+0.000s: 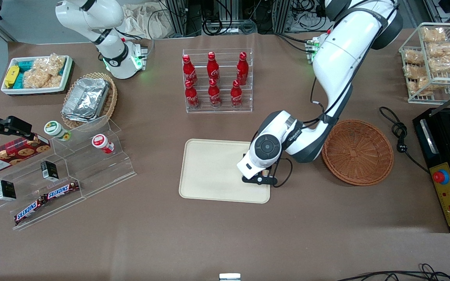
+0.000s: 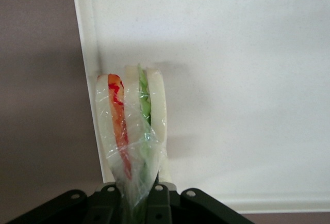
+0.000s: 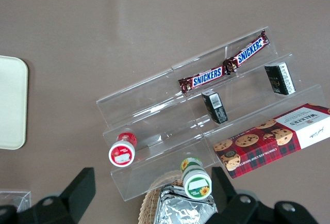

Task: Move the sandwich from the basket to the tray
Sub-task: 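Lower the sandwich onto the tray and open the left gripper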

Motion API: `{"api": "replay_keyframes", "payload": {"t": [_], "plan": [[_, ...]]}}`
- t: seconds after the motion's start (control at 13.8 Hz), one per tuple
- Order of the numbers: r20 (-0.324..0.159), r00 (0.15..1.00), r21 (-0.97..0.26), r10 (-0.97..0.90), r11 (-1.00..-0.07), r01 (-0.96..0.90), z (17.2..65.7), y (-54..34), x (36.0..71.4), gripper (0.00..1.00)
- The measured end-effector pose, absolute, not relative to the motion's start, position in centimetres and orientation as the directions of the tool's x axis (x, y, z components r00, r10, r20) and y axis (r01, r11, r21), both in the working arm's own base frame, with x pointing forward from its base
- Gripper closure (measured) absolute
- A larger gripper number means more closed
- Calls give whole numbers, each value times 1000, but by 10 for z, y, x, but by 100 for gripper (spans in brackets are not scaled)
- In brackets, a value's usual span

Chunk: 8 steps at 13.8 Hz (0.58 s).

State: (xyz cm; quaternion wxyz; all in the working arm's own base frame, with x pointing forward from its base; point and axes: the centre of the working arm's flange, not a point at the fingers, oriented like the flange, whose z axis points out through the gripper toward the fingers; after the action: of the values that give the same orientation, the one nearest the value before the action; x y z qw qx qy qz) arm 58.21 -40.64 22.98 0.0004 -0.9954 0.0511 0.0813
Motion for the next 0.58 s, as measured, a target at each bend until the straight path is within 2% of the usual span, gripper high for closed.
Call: {"api": "replay_keyframes", "payload": {"t": [0.15,0.22,0.58], "plan": [[-163,981,9,-103,-995,-103,221,-407,582,80],[-165,981,9,-103,-995,-103,219,-406,582,74],[-162,982,8,-97,-995,-97,225,-405,586,25]]}}
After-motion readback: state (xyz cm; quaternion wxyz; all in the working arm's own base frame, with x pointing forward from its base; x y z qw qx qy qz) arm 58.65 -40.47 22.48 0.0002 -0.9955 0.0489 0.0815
